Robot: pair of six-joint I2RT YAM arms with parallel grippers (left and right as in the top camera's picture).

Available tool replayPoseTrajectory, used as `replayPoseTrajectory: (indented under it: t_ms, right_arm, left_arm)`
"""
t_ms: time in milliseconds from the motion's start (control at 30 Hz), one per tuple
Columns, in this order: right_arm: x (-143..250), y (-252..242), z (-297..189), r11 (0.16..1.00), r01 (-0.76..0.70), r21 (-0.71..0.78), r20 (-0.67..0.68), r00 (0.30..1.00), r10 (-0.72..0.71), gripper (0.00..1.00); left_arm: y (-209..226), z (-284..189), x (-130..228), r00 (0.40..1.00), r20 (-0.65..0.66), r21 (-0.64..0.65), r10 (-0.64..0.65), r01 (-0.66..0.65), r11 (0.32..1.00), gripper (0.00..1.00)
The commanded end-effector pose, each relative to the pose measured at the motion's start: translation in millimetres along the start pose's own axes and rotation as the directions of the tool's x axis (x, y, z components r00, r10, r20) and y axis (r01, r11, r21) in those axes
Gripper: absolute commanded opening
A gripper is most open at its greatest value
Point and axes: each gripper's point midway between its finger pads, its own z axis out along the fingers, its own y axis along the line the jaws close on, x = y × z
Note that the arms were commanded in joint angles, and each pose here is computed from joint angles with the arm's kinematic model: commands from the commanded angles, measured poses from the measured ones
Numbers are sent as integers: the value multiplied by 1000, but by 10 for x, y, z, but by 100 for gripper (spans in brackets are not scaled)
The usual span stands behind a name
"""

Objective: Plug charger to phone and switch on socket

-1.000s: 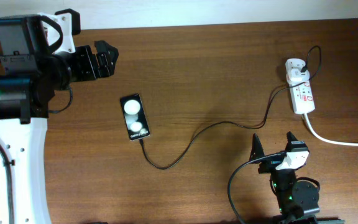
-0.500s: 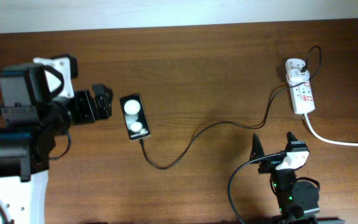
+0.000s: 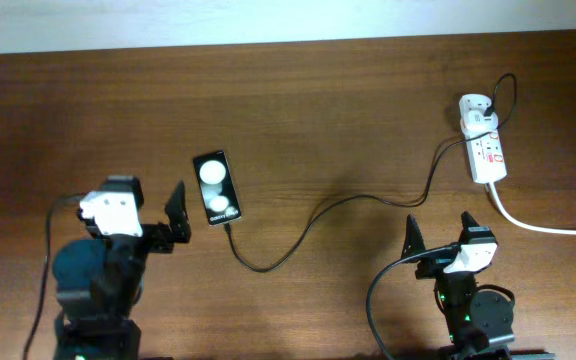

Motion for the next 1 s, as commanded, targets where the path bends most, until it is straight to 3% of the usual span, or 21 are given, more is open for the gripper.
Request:
replayPoseTrajectory:
  t_ms: [0, 200, 600, 767, 967]
  right_arm:
    - [20, -38, -1, 1000, 0, 17, 0, 1000, 0, 99]
    - [21, -38, -1, 1000, 0, 17, 0, 1000, 0, 99]
    - [21, -38, -1, 1000, 0, 17, 0, 1000, 0, 99]
    - [20, -38, -1, 1000, 0, 17, 0, 1000, 0, 99]
    - [20, -38, -1, 1000, 0, 17, 0, 1000, 0, 99]
  left_arm:
    - [14, -69, 151, 992, 82, -14, 99, -98, 995, 99]
    - [12, -163, 453, 950, 150, -46, 274, -270, 962, 99]
    - [64, -160, 862, 922, 239, -96, 304, -289, 953, 99]
    - [61, -201, 868, 917, 257, -102, 306, -289, 952, 99]
    - [91, -152, 1073, 939, 174, -89, 295, -284, 955, 99]
